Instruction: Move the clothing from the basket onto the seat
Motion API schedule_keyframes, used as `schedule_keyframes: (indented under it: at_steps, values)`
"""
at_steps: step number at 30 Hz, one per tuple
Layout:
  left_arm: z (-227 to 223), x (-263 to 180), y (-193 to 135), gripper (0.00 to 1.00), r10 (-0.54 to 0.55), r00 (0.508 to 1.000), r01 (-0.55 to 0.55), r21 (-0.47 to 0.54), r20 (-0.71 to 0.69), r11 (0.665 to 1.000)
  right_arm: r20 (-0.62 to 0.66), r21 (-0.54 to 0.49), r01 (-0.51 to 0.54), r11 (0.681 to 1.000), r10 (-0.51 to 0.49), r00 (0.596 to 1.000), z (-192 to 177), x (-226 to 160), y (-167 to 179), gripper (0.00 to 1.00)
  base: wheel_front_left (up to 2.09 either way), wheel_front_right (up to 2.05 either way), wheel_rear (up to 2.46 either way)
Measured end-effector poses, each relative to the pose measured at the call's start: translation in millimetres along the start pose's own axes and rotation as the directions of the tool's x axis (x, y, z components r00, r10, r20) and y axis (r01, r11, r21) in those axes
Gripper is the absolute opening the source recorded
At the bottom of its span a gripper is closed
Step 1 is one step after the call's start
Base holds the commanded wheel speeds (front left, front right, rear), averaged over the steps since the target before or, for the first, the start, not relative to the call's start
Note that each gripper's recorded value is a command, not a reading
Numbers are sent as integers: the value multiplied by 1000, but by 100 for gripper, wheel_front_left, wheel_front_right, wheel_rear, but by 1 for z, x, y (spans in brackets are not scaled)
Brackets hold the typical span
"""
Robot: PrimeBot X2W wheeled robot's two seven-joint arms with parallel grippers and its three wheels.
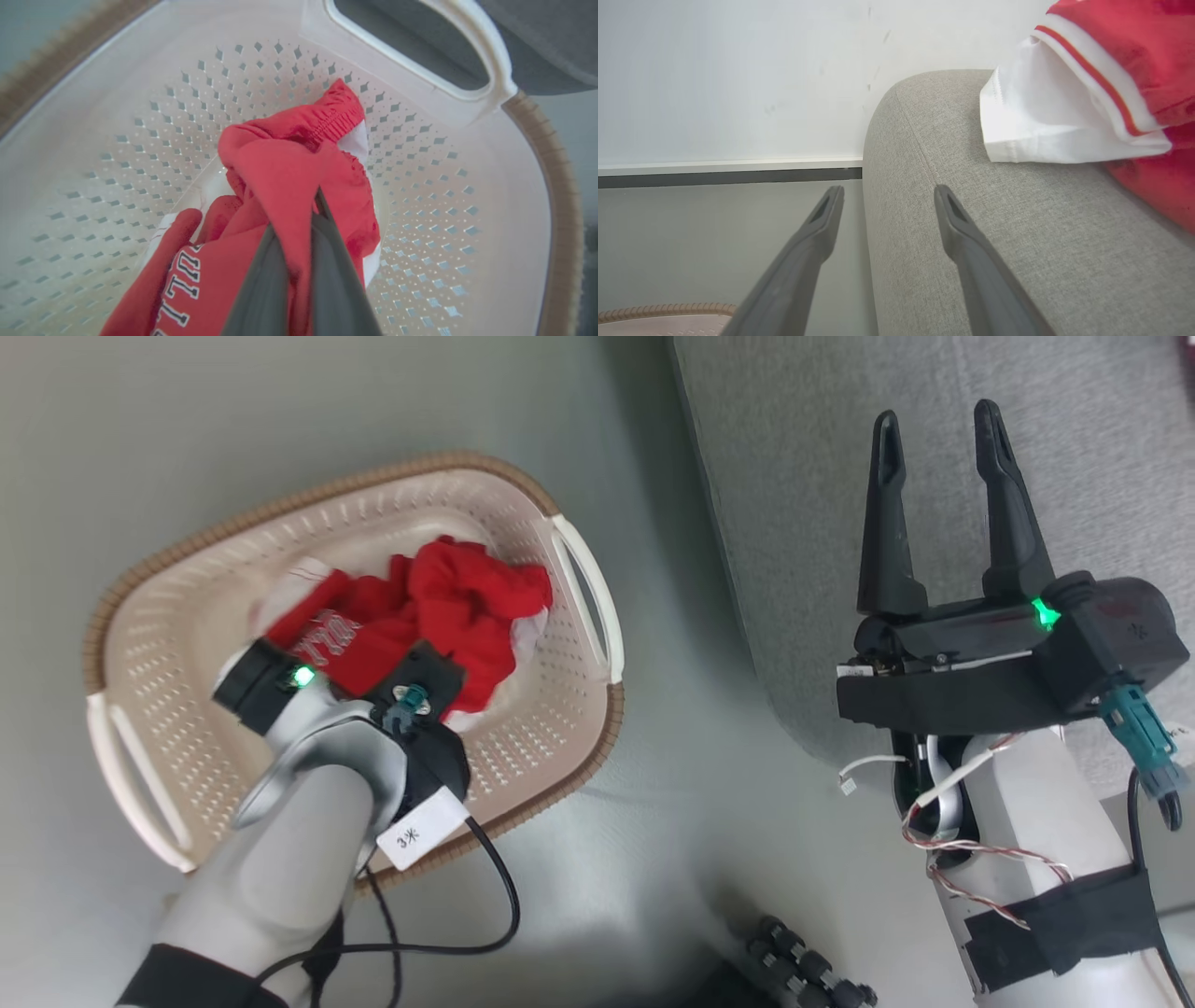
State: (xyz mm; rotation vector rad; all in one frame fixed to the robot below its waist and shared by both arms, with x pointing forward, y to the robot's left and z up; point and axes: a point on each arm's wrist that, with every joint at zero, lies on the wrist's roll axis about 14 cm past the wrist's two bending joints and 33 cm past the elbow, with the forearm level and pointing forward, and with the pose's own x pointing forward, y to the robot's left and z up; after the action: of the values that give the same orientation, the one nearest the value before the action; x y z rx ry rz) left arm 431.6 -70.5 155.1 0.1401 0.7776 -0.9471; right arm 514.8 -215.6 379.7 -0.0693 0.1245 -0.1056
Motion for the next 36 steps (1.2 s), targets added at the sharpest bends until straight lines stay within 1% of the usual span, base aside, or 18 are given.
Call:
schedule_keyframes:
  at_steps: [6, 11, 15, 21, 24, 25, 29, 36]
  values:
    - [45, -17, 4, 0, 29, 990, -31, 12, 137, 999, 42, 11, -24, 1000, 24, 999, 21, 3, 6, 100, 0, 0, 0]
    - [80, -39, 16, 0, 79, 964, -80, -9, 254, 997, 70, 22, -42, 999, 41, 997, 37, 1, 11, 100, 0, 0, 0]
    - [104, -58, 28, 0, 127, 942, -128, -20, 311, 992, 95, 21, -55, 998, 52, 994, 51, 0, 11, 100, 0, 0, 0]
    - [144, -91, 42, 0, 199, 891, -192, -58, 407, 980, 136, 11, -60, 998, 58, 989, 73, -4, 6, 100, 0, 0, 0]
    - [163, -109, 47, 0, 225, 864, -222, -61, 450, 973, 152, 13, -68, 998, 65, 986, 82, -7, 7, 100, 0, 0, 0]
    - [175, -121, 48, 0, 237, 846, -238, -61, 478, 969, 160, 14, -72, 997, 69, 985, 87, -11, 7, 100, 0, 0, 0]
    - [196, -145, 49, 0, 263, 810, -268, -68, 523, 961, 168, 16, -85, 996, 81, 983, 95, -19, 9, 100, 0, 0, 0]
    - [229, -188, 49, 0, 303, 742, -321, -79, 598, 944, 215, 22, -124, 992, 116, 970, 119, -29, 18, 100, 0, 0, 0]
